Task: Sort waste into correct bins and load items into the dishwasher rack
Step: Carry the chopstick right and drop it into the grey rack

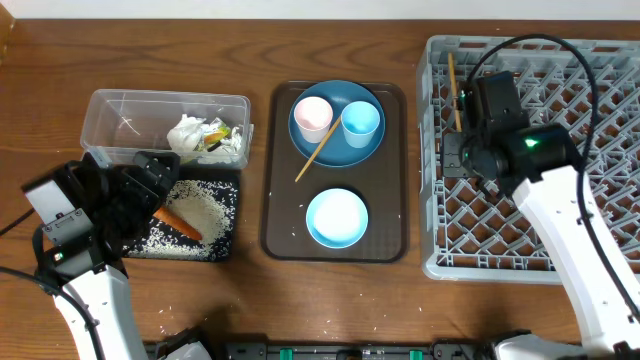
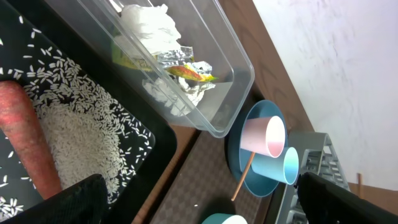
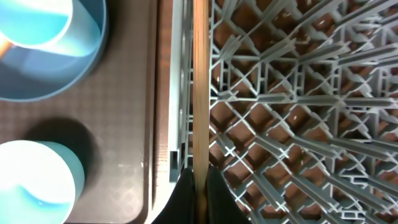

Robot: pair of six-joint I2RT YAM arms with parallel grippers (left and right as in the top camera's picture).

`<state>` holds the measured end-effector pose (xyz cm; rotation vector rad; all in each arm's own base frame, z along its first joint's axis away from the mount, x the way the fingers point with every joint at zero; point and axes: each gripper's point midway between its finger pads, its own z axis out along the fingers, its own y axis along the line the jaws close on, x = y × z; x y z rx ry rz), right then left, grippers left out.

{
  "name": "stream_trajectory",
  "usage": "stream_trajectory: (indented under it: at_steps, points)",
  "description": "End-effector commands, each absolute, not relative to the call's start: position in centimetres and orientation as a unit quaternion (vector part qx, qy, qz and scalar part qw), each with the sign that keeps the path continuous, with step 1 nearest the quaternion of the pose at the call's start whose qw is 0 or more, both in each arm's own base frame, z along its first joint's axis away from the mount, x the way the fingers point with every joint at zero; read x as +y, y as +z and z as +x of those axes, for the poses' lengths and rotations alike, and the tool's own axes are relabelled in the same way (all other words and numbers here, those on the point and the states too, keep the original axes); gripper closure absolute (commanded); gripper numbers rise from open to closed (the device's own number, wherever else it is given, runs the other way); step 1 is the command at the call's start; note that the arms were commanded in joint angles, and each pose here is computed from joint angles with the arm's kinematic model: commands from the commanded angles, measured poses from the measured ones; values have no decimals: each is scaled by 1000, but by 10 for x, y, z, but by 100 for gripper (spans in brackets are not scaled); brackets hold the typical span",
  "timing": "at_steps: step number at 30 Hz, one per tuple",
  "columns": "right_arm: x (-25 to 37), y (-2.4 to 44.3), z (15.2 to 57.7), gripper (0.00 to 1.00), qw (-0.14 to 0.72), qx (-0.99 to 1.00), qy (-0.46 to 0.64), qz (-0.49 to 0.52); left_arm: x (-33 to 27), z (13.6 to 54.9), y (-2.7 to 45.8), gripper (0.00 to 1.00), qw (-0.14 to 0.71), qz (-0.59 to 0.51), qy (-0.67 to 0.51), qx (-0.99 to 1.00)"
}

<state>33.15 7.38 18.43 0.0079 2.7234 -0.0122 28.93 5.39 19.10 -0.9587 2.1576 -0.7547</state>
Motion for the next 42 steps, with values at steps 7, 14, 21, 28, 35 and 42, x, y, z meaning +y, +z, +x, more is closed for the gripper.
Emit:
stream_trajectory:
  at_steps: [7, 14, 21, 28, 35, 42]
  points:
    - [72, 144, 344, 99, 154, 988, -15, -7, 56, 291, 201, 0, 337, -361, -290, 820]
    - [66, 115, 350, 99, 116, 993, -26, 1, 56, 291, 201, 0, 338, -361, -290, 820]
    - [63, 98, 351, 90, 92, 995, -32, 4, 56, 291, 201, 0, 338, -361, -290, 820]
    - [62, 99, 349, 50, 91, 995, -35, 4, 55, 291, 201, 0, 337, -361, -290, 820]
    - [72, 137, 347, 50, 107, 994, -4, 4, 56, 291, 201, 0, 337, -361, -290, 820]
    - [111, 198, 343, 28, 158, 984, 87, 9, 56, 291, 201, 0, 337, -361, -290, 820]
